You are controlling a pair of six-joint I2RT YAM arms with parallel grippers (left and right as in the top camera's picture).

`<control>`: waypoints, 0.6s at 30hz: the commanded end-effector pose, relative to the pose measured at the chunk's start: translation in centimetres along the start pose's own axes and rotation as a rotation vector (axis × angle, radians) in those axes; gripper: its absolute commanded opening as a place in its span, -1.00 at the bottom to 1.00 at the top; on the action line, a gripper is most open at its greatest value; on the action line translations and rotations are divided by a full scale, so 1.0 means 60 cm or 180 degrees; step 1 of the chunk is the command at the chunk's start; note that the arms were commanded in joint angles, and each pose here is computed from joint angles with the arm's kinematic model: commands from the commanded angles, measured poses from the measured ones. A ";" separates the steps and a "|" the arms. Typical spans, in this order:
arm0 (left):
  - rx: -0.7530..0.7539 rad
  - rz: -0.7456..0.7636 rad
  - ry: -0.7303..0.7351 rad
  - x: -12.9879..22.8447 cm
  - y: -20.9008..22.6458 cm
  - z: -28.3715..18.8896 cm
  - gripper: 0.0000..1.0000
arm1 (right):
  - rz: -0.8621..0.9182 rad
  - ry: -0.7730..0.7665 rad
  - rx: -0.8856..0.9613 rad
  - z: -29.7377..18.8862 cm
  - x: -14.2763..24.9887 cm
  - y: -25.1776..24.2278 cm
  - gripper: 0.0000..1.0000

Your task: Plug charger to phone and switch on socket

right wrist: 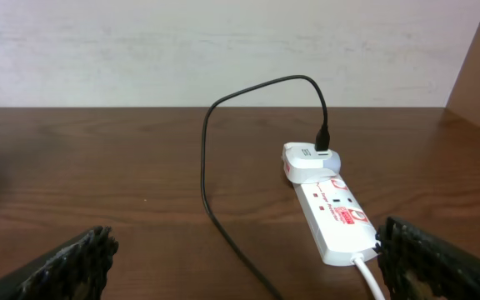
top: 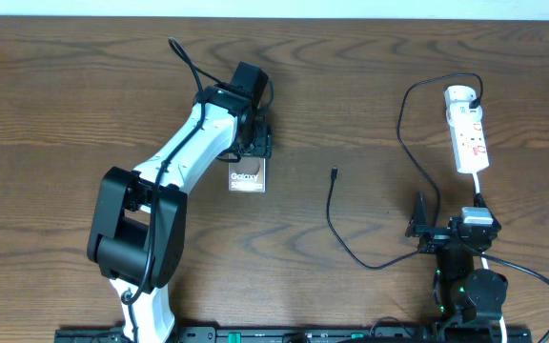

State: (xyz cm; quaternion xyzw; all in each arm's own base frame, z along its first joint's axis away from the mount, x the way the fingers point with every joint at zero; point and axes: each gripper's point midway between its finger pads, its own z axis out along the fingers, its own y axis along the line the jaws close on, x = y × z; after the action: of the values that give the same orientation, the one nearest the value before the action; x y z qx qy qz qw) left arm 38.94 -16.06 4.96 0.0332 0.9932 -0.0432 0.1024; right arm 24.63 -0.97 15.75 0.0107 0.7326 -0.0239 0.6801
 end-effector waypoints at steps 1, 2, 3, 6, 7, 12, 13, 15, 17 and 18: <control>-0.0013 0.0011 0.0045 0.008 0.005 0.011 0.18 | 0.0017 -0.0004 -0.0022 0.000 0.001 0.003 0.98; -0.0018 0.0001 0.0060 0.011 0.006 0.016 0.18 | 0.0017 -0.0004 -0.0022 0.000 0.001 0.003 0.99; -0.0023 0.0001 0.0077 0.014 0.007 0.022 0.19 | 0.0017 -0.0004 -0.0022 0.000 0.001 0.003 0.98; -0.0039 0.0001 0.0126 0.021 0.010 0.038 0.18 | 0.0017 -0.0004 -0.0022 0.000 0.001 0.003 0.99; -0.0047 0.0001 0.0144 0.022 0.011 0.042 0.18 | 0.0017 -0.0004 -0.0022 0.000 0.001 0.003 0.98; -0.0059 -0.0007 0.0185 0.026 0.012 0.053 0.19 | 0.0017 -0.0004 -0.0022 0.000 0.001 0.003 0.98; -0.0059 -0.0016 0.0185 0.026 0.012 0.054 0.18 | 0.0017 -0.0004 -0.0022 0.000 0.001 0.003 0.98; -0.0057 -0.0025 0.0178 0.025 0.011 0.055 0.19 | 0.0017 -0.0004 -0.0022 0.000 0.001 0.003 0.99; -0.0056 -0.0026 0.0176 0.024 0.011 0.056 0.18 | 0.0017 -0.0004 -0.0022 0.000 0.001 0.003 0.98; -0.0059 -0.0035 0.0183 0.025 0.011 0.057 0.19 | 0.0017 -0.0004 -0.0022 0.000 0.001 0.003 0.98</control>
State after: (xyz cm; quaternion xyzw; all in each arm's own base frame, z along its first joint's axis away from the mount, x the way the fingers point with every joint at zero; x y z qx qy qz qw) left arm 38.23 -15.77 1.62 0.0326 0.9958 -0.0342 0.0778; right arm 24.63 -0.97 15.75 0.0107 0.7326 -0.0239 0.6801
